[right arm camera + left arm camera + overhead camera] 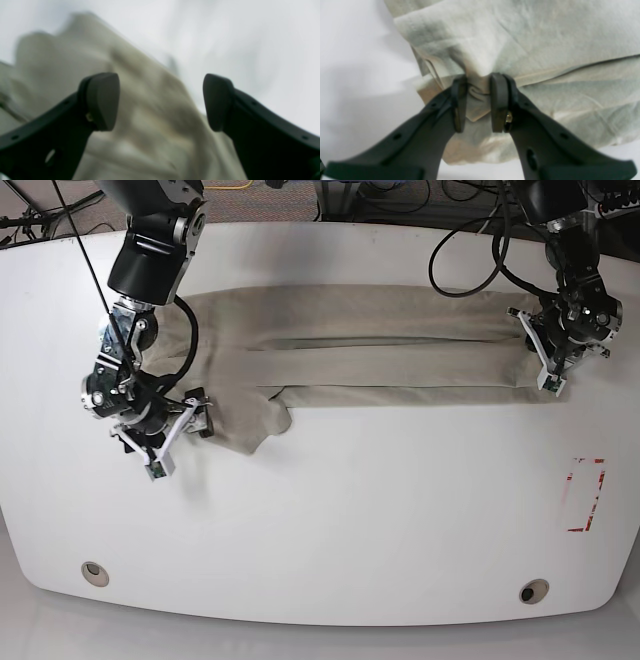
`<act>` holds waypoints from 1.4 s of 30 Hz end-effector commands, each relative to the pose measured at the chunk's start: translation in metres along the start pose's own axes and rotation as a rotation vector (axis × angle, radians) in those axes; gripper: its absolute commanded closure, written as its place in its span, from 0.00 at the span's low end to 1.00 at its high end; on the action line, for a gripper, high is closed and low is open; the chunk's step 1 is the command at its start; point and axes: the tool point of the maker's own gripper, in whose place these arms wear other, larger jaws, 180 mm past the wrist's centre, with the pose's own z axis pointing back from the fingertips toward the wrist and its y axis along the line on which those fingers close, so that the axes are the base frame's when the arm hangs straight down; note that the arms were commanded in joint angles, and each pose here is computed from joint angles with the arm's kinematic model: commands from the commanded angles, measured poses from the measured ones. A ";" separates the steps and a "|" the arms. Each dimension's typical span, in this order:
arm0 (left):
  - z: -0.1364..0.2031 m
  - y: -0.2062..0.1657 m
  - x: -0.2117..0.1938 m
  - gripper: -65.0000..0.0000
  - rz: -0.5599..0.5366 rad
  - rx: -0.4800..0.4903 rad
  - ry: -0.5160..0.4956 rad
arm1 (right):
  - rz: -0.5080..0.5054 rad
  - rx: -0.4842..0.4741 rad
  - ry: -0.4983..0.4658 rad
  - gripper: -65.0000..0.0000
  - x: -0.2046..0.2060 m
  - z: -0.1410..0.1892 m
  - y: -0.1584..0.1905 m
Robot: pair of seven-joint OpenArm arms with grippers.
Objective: Fold the T-shirt properly
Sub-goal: 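Move the right gripper onto the sleeve end of the folded shirt and grasp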
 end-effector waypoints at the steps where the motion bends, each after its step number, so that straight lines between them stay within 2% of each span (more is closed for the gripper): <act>1: 0.002 0.005 -0.009 0.78 -0.013 0.019 0.047 | 0.014 0.020 -0.063 0.24 0.024 -0.004 0.002; 10: 0.002 0.006 -0.008 0.78 -0.015 0.021 0.045 | -0.051 0.093 -0.067 0.24 0.022 -0.030 0.010; 17: 0.001 0.007 -0.008 0.78 -0.014 0.021 0.046 | -0.060 0.099 -0.078 0.24 0.019 -0.033 0.011; 18: 0.001 0.007 -0.008 0.78 -0.014 0.021 0.046 | -0.060 0.099 -0.078 0.27 0.019 -0.033 0.011; 19: 0.001 0.008 -0.008 0.78 -0.013 0.021 0.046 | -0.061 0.101 -0.077 0.31 0.018 -0.033 0.012; 22: 0.001 0.008 -0.008 0.78 -0.013 0.021 0.046 | -0.064 0.104 -0.076 0.57 0.017 -0.034 0.014; 23: 0.001 0.008 -0.008 0.78 -0.013 0.021 0.046 | -0.066 0.106 -0.075 0.71 0.015 -0.034 0.014; 26: 0.001 0.007 -0.008 0.78 -0.012 0.020 0.045 | -0.069 0.109 -0.074 1.00 0.013 -0.034 0.016; 30: 0.001 0.006 -0.008 0.78 -0.012 0.019 0.045 | -0.055 0.095 -0.102 0.98 0.021 -0.028 0.014; 35: 0.001 0.006 -0.008 0.78 -0.012 0.019 0.045 | -0.034 0.079 -0.180 1.00 0.036 -0.009 0.014; 42: 0.001 0.007 -0.009 0.78 -0.013 0.020 0.047 | -0.051 0.133 -0.267 1.00 0.048 0.019 0.030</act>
